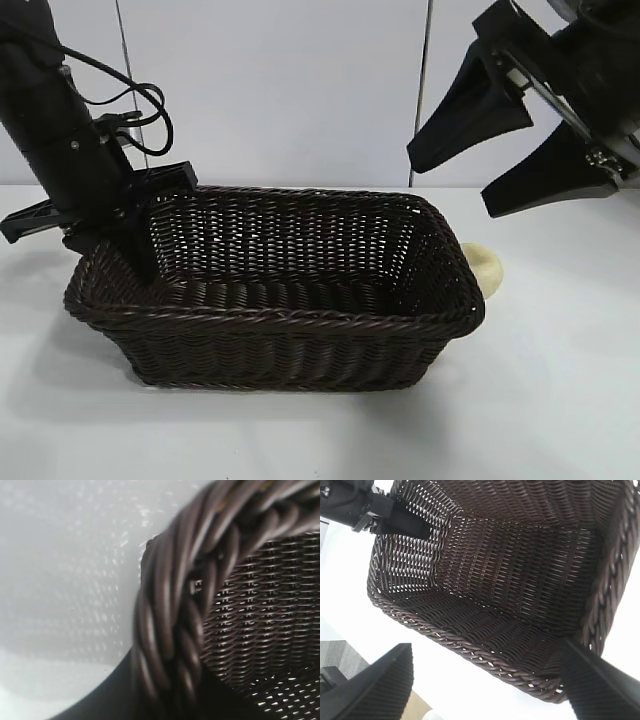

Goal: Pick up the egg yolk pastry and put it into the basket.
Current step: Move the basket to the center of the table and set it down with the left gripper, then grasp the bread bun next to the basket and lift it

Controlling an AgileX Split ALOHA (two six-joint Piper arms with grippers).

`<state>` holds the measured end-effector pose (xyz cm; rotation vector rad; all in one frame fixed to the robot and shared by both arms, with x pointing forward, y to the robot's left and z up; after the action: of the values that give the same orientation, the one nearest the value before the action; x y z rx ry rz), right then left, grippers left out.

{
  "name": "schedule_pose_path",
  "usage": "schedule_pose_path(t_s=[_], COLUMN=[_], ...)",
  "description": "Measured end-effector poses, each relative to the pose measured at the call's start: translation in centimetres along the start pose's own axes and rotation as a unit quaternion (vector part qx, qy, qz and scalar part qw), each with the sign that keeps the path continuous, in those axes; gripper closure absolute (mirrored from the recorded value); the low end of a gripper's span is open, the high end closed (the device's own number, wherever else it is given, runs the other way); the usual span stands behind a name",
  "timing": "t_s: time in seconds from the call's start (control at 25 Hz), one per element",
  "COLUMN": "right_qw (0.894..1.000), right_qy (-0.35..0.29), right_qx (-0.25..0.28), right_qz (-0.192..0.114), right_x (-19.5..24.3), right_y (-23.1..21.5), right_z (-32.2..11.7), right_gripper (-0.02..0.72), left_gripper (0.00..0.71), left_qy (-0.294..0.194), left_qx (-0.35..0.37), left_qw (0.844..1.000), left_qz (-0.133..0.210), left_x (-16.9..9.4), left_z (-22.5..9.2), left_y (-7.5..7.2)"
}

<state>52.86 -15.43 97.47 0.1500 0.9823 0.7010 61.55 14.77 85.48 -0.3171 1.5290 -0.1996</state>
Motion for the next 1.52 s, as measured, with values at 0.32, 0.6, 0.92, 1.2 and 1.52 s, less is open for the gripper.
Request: schedule_pose_path(t_s=[0.32, 0.6, 0.92, 1.2, 1.52], right_qw=[1.000, 1.000, 1.000, 1.000, 1.000], right_qy=[0.000, 0.000, 0.000, 0.000, 0.000], right_qx=[0.000, 0.000, 0.000, 0.000, 0.000], right_qz=[0.000, 0.000, 0.000, 0.000, 0.000], right_x=[0.0, 0.0, 0.0, 0.0, 0.0], right_y=[0.0, 0.0, 0.0, 0.0, 0.0], right_z=[0.0, 0.0, 0.0, 0.0, 0.0], right_gripper=[0.125, 0.125, 0.125, 0.125, 0.125], left_gripper=[0.137, 0.112, 0.112, 0.112, 0.112], left_qy=[0.018, 0.017, -0.038, -0.052, -0.063], left_qx=[0.025, 0.071, 0.108, 0.066, -0.014], left_qw=[1.000, 0.997, 0.992, 0.991, 0.990], left_qz=[0.001, 0.027, 0.059, 0.106, 0.122], left_x=[-1.2, -5.2, -10.4, -11.7, -13.7], left_z=[0.0, 0.5, 0.9, 2.2, 3.3], left_y=[-0.6, -1.2, -1.3, 3.1, 9.3])
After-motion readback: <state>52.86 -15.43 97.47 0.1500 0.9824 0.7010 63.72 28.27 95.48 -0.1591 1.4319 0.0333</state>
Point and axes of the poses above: a point on each arm's last joint axis where the gripper is mounted, x pointing out along that axis toward the gripper, y along the wrist's bending axis when the last joint is at zero, z = x × y, the point moved 8 cm from there along x, pointing out along that axis toward the gripper, and after that the axes turned 8 degrees about -x, right-handed, at the moved point
